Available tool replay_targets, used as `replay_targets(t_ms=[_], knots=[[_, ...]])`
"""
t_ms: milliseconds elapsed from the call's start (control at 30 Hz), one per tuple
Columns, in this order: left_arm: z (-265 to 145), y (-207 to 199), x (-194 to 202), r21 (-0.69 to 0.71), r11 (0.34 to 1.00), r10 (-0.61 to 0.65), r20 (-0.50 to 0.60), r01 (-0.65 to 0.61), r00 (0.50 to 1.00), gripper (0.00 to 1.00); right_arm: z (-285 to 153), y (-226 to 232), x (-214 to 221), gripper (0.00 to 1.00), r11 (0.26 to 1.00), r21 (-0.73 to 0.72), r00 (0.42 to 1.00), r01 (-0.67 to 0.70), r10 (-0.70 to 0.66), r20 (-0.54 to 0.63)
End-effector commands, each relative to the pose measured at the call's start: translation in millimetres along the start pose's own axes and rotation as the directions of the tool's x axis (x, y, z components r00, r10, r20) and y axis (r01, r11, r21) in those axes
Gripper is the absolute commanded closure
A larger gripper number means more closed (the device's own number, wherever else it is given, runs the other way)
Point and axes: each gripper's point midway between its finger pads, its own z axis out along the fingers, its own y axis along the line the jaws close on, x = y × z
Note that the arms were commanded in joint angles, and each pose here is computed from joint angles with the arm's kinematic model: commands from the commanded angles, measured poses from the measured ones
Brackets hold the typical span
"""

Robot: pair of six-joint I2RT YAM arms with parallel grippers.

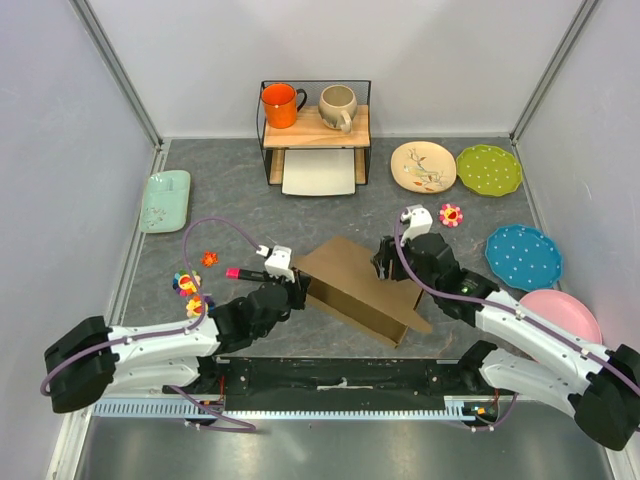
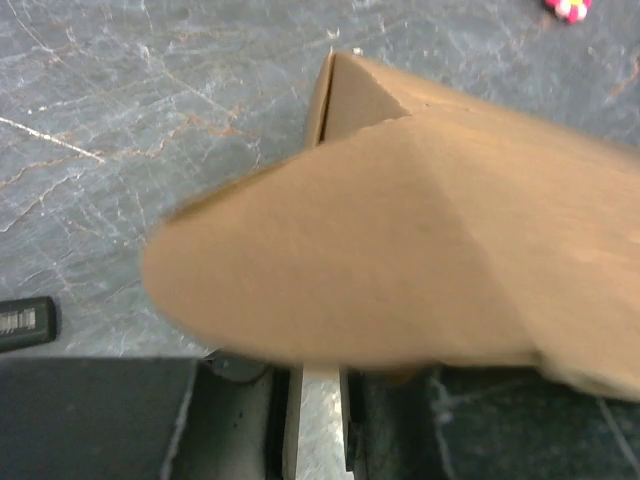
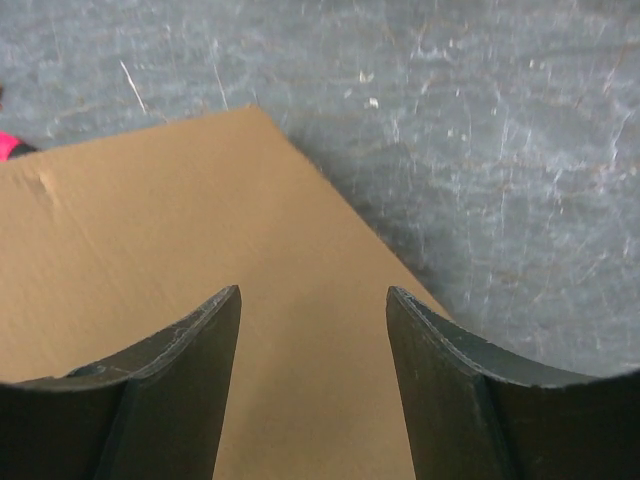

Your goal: Fold the paper box

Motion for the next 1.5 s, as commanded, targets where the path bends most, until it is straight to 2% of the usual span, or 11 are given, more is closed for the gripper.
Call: replay_targets(t_ms=[0,333,500,633,767,833,933,1100,1133,1200,1467], knots=[[-15.6,-5.9,1.9,0.059,0.993,0.106,-0.099,-0.101,0.989,0.74,-1.1,4.4,8.8,0.33,0.997,-0.054,0.998,-0.056,0.058,0.039],[-61.2,42.8,-16.6,-0.094,0.992,0.071,-0.127,-0.083,0.989,0.73,1.3,-2.5,28.2,0.34,0.998,-0.045,0.999,-0.048,0.049,0.017],[-82.3,61.6,-60.6,-0.188,0.97,-0.145,0.054,0.152,0.988,0.74,2.5,7.4,28.5,0.35,0.995,-0.097,1.0,0.0,-0.001,-0.004],[-88.1,65.4,-104.0,-0.203,0.934,-0.247,0.226,0.294,0.942,0.72,7.6,8.9,65.8,0.37,0.991,-0.129,0.988,0.032,-0.051,-0.146],[-79.5,33.4,-146.8,-0.107,0.962,-0.212,0.295,0.253,0.932,0.67,5.3,7.4,90.0,0.38,0.992,-0.127,0.977,-0.016,-0.012,-0.214],[-67.5,12.2,-156.4,-0.067,0.977,-0.175,0.285,0.202,0.942,0.51,5.1,3.7,100.9,0.38,0.993,-0.112,0.97,-0.028,0.0,-0.243],[-44.6,-19.3,-150.3,0.01,0.992,-0.129,0.22,0.13,0.967,0.39,2.9,1.7,106.4,0.39,0.994,-0.101,0.967,-0.043,0.016,-0.254],[-5.7,-30.8,-132.7,0.019,0.991,-0.136,0.121,0.135,0.983,0.37,-1.9,4.4,95.3,0.38,0.992,-0.108,0.975,-0.061,0.036,-0.218],[6.9,-33.9,-116.8,0.024,0.991,-0.132,0.045,0.131,0.99,0.37,-2.9,6.1,91.0,0.38,0.991,-0.115,0.977,-0.063,0.038,-0.208],[22.0,-16.9,-101.7,-0.018,0.984,-0.179,-0.042,0.179,0.983,0.42,-4.3,7.1,88.4,0.38,0.991,-0.118,0.978,-0.064,0.038,-0.205],[32.0,-41.6,-9.8,0.147,0.966,-0.144,-0.373,0.212,0.917,0.56,-6.3,9.1,71.0,0.36,0.992,-0.109,0.984,-0.063,0.043,-0.172]])
